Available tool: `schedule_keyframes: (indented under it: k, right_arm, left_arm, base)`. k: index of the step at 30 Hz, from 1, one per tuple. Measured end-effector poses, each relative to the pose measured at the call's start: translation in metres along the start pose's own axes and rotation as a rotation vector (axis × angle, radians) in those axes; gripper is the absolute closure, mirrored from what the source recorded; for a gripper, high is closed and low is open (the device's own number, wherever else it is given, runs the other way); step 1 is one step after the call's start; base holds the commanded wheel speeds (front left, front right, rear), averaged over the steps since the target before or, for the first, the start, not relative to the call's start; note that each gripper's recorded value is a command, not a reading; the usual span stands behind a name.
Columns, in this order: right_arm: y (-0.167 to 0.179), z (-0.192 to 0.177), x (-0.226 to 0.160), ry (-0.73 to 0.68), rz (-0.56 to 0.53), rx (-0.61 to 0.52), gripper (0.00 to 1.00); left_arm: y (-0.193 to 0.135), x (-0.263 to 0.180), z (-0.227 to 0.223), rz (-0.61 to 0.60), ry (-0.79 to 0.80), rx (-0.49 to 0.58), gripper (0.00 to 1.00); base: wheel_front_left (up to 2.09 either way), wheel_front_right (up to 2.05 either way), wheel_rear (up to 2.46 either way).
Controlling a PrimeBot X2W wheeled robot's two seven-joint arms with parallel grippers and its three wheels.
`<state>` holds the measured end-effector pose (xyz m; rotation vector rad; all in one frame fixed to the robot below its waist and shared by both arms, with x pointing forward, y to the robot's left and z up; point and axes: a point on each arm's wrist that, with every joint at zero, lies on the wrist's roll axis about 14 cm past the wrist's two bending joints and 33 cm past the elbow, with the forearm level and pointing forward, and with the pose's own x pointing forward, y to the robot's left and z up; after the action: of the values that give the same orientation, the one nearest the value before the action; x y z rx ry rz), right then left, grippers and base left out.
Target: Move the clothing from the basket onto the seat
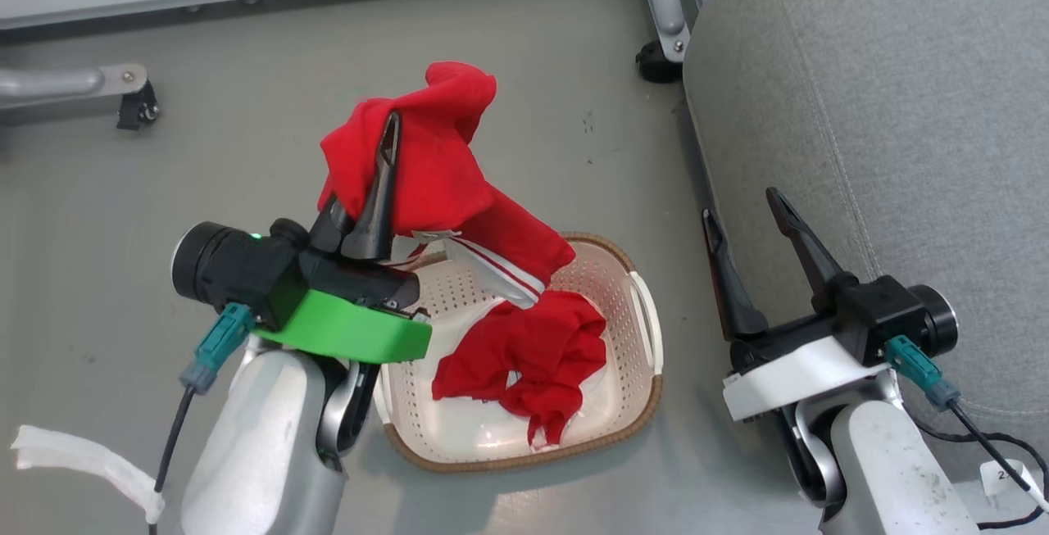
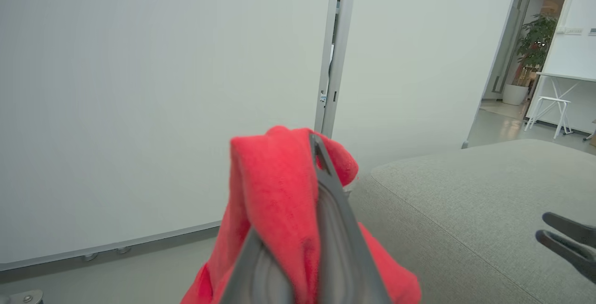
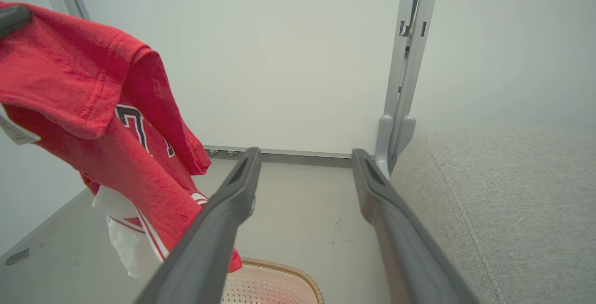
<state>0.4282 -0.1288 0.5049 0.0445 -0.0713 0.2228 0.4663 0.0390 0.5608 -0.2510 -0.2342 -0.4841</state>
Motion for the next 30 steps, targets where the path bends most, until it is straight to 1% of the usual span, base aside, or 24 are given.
schedule_keyframes:
  k: [5,12,22,30]
  right_arm:
    - [0.008,0.01,-0.01,-0.013,0.013,0.003,0.0]
    - [0.014,0.022,-0.025,-0.024,0.017,0.014,0.0]
    - [0.016,0.029,-0.044,-0.03,0.008,0.031,0.0]
    - [0.019,0.029,-0.048,-0.02,0.011,0.037,0.0]
  left_arm:
    - [-0.012,-0.011,0.034,-0.01,-0.083,0.016,1.0]
    - [-0.03,-0.029,0.055,-0.027,-0.126,0.035,1.0]
    - [-0.044,-0.048,0.062,-0.034,-0.127,0.035,1.0]
    - [-0.047,-0.051,0.063,-0.036,-0.123,0.035,1.0]
  base:
    - [0.0,0.0,0.0]
    - [0.0,0.0,0.0]
    - [0.0,0.0,0.0]
    - [0.0,0.0,0.0]
